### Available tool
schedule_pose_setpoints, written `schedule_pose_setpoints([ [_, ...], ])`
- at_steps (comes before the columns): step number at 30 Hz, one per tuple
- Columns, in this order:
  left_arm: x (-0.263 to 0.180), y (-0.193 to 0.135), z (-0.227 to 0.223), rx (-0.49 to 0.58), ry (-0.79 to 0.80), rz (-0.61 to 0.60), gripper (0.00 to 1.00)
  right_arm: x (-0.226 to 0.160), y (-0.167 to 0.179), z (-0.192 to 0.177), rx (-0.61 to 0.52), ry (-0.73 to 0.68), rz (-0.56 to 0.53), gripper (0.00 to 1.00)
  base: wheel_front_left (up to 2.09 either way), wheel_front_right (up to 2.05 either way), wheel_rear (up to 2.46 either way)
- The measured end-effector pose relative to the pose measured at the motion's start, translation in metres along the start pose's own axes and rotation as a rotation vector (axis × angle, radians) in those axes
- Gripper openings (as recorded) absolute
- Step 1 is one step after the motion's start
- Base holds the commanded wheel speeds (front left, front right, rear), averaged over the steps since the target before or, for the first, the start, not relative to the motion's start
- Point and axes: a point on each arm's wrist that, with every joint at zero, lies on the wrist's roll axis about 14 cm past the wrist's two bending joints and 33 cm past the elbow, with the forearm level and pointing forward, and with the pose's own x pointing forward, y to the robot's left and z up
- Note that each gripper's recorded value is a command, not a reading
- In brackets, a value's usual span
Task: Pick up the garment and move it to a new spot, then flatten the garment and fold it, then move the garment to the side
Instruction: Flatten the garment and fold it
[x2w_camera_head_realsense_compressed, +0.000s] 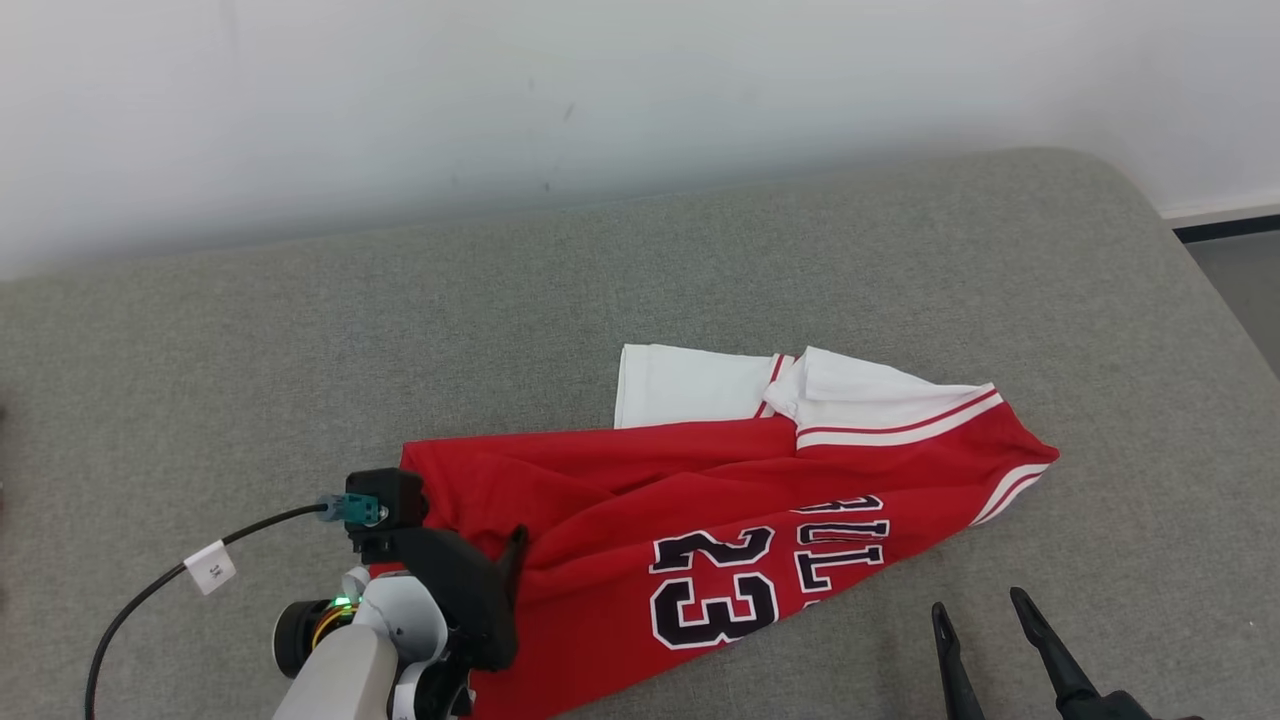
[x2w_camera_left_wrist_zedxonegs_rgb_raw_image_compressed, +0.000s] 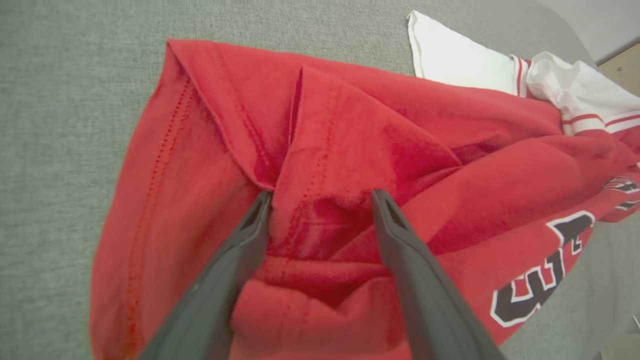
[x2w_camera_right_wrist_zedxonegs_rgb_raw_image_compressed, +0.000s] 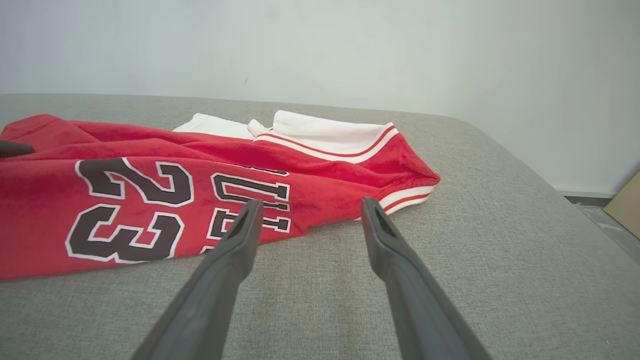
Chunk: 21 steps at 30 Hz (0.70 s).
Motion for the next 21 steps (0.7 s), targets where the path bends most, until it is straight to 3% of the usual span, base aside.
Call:
schedule_pose_setpoints([
  [4, -0.002, -0.005, 0.004, 0.012, -0.013, -0.019, 1.0, 0.001, 0.002, 0.001, 0.0, -0.005, 0.006, 1.0, 0.0, 0.0, 0.0],
  [5, -0.003, -0.008, 0.005, 0.017, -0.02, -0.032, 0.81, 0.001, 0.002, 0.002, 0.001, -0.007, 0.007, 1.0, 0.0, 0.0, 0.0],
  [6, -0.004, -0.009, 0.008, 0.019, -0.035, -0.035, 0.25, 0.001, 0.003, 0.002, 0.001, -0.007, 0.009, 1.0, 0.0, 0.0, 0.0],
  [7, -0.004, -0.01, 0.01, 0.018, -0.039, -0.037, 0.05, 0.001, 0.003, 0.002, 0.001, -0.007, 0.01, 1.0, 0.0, 0.0, 0.0],
  [8, -0.004, -0.009, 0.01, 0.02, -0.04, -0.037, 0.0, 0.001, 0.003, 0.002, 0.001, -0.007, 0.01, 1.0, 0.0, 0.0, 0.0],
  [14, -0.005, -0.012, 0.013, 0.021, -0.054, -0.043, 0.0, 0.001, 0.003, 0.002, 0.001, -0.008, 0.009, 1.0, 0.0, 0.0, 0.0],
  [21, -0.017, 0.0, 0.061, 0.002, -0.256, 0.001, 0.0, 0.003, 0.003, 0.002, 0.009, -0.009, 0.012, 1.0, 0.0, 0.0, 0.0],
])
